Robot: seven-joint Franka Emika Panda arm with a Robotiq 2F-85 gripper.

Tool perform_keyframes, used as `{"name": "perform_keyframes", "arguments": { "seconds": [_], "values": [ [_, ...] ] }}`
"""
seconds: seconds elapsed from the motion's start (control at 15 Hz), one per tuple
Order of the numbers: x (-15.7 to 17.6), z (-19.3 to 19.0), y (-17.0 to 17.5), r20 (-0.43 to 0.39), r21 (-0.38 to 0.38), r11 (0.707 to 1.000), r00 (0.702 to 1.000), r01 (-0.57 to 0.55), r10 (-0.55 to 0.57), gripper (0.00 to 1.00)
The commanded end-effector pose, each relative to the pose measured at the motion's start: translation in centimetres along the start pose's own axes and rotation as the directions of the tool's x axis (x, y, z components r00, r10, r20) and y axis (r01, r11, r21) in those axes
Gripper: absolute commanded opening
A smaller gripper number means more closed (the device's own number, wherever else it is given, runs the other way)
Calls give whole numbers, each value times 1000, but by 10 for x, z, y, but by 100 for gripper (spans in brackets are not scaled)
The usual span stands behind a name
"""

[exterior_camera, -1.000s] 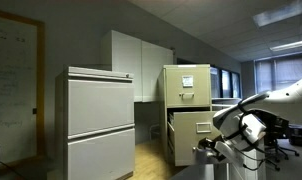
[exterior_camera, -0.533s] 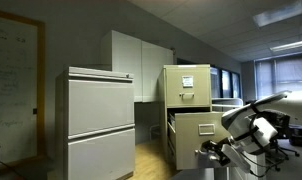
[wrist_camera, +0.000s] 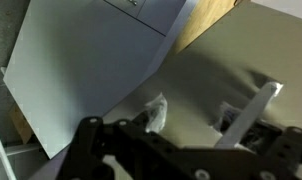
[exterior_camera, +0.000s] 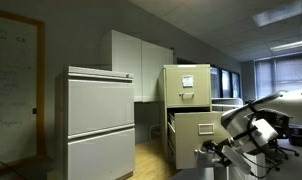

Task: Open the bottom drawer of the cabinet to the right

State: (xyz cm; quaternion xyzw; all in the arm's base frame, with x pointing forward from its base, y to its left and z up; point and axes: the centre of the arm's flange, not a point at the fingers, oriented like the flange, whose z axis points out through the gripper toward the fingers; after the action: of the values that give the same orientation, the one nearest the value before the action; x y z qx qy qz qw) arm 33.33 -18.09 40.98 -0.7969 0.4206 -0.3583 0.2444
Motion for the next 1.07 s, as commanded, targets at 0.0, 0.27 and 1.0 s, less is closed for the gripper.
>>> {"name": "perform_keyframes", "arguments": {
  "seconds": [0.0, 0.27, 1.0],
  "values": [
    [-71, 13, 23, 44, -92, 987, 991, 131, -128, 96],
    [-84, -3, 16, -116, -120, 977, 975, 176, -190, 100],
    [-157, -39, 3, -303, -247, 964, 937, 99, -173, 100]
  ]
}}
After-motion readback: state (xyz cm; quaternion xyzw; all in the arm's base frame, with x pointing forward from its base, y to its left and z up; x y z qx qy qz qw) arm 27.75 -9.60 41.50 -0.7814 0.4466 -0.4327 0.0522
